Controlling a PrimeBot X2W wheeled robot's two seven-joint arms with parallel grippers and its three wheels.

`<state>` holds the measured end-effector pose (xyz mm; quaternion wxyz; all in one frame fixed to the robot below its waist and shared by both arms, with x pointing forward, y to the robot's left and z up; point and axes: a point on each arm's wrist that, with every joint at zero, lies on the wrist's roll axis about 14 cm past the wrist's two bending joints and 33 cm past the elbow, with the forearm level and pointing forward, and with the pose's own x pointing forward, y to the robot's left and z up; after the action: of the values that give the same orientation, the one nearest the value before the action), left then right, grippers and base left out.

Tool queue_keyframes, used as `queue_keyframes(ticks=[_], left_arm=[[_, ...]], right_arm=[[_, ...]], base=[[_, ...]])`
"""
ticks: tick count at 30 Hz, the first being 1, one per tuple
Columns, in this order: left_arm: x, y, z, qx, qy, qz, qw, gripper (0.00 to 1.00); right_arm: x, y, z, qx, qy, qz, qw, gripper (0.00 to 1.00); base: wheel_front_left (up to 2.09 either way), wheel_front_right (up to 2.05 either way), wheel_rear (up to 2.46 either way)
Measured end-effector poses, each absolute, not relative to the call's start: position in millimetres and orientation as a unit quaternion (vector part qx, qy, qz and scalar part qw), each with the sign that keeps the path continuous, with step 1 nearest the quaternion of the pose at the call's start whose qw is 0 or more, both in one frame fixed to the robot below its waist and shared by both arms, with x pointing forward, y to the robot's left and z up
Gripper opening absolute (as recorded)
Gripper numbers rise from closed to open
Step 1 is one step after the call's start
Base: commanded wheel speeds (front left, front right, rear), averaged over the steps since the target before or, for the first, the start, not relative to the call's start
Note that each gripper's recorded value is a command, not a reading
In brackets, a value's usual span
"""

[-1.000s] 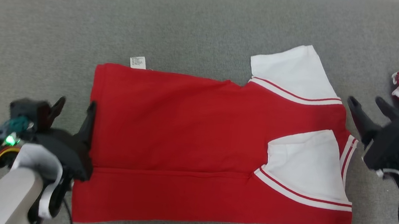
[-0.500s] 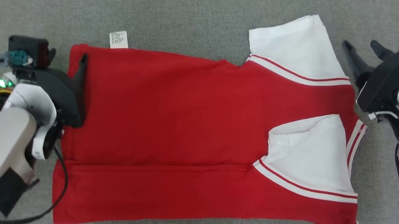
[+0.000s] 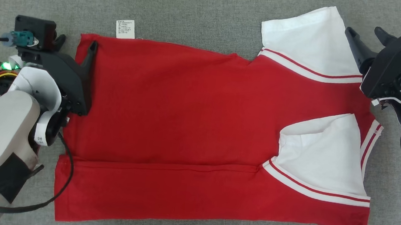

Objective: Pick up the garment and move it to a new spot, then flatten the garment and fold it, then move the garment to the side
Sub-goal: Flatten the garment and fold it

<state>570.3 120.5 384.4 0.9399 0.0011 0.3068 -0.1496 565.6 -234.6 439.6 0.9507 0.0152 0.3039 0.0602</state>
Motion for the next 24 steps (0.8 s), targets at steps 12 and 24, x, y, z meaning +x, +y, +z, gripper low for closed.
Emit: queue_keyframes(ticks=[12, 24], left_arm=[[578, 112, 370, -0.007, 0.363, -0.18, 0.914, 0.0], [573, 118, 375, -0.024, 0.359, -0.184, 0.915, 0.0]], right_arm=[[582, -237, 420, -0.004, 0.345, 0.053, 0.937, 1.0], [605, -240, 408, -0.015, 0.364, 0.04, 0.931, 1.0]], base=[[0.0, 0.0, 0.0], [0.0, 0.0, 0.0]])
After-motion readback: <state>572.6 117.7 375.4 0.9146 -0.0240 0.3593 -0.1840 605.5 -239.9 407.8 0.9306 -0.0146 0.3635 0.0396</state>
